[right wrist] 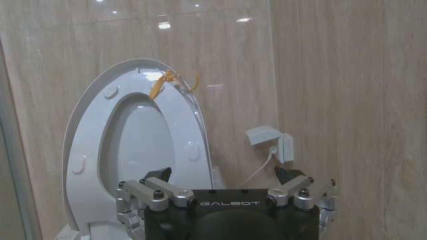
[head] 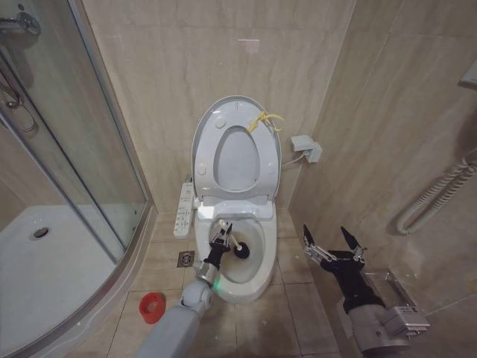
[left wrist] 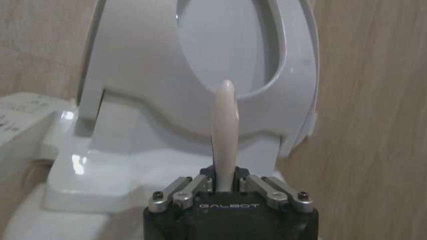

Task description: Open the toilet lid, clean the toilet bowl with a toilet brush, close the toilet lid, and flush.

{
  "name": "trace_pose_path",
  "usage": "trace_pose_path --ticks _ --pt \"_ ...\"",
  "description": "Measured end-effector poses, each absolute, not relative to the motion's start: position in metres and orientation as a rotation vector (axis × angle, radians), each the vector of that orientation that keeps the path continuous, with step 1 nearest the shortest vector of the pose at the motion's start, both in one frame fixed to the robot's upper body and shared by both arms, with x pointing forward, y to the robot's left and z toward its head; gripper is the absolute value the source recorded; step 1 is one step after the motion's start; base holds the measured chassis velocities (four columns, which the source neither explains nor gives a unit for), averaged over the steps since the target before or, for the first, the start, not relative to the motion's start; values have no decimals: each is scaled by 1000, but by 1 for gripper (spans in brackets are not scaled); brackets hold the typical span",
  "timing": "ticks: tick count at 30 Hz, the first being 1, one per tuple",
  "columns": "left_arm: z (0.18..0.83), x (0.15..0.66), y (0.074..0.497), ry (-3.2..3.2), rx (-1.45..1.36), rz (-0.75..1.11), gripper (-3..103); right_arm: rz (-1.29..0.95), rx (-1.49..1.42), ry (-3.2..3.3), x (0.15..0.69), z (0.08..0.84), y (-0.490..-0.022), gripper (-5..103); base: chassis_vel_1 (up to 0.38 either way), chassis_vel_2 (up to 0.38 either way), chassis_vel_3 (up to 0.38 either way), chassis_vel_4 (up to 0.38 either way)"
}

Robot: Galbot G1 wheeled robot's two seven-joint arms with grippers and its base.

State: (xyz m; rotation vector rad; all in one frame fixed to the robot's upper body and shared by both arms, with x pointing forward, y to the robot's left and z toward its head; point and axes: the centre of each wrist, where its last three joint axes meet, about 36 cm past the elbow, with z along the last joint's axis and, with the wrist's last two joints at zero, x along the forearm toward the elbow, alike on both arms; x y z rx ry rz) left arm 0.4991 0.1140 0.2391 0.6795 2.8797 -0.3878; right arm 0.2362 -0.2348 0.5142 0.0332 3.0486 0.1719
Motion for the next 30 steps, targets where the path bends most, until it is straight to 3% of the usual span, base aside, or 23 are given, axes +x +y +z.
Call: trace_pose_path --ticks 5,10,13,15,16,19,21,23,26,27,30 --pt "272 491 97 2834 648 -701 17 172 33 3049 236 514 -235 100 0 0 0 0" --pt "280 483 102 2861 603 -837 17 172 33 3049 236 514 -235 100 0 0 0 0" --pt "266 479 116 2925 605 -719 17 172 33 3049 236 514 -235 100 0 0 0 0" --pt "250 476 133 2975 627 -514 17 172 33 3049 236 514 -235 100 0 0 0 0" --pt "250 476 133 2975 627 -514 17 172 33 3049 236 514 -235 100 0 0 0 0" --pt "240 479 144 2959 678 -279 17 172 33 3049 236 514 -235 100 0 0 0 0" --pt "241 480 144 2949 686 -276 17 172 33 3049 236 514 -235 100 0 0 0 0" --pt "245 481 141 2938 687 -325 17 172 33 3049 236 514 -235 100 0 0 0 0" --pt "266 481 124 2896 654 -681 17 172 33 3049 236 514 -235 100 0 0 0 0" --pt "266 481 124 2896 654 -681 17 172 33 3049 236 514 -235 100 0 0 0 0" --pt "280 481 115 2878 616 -927 17 172 33 3049 236 514 -235 100 0 0 0 0"
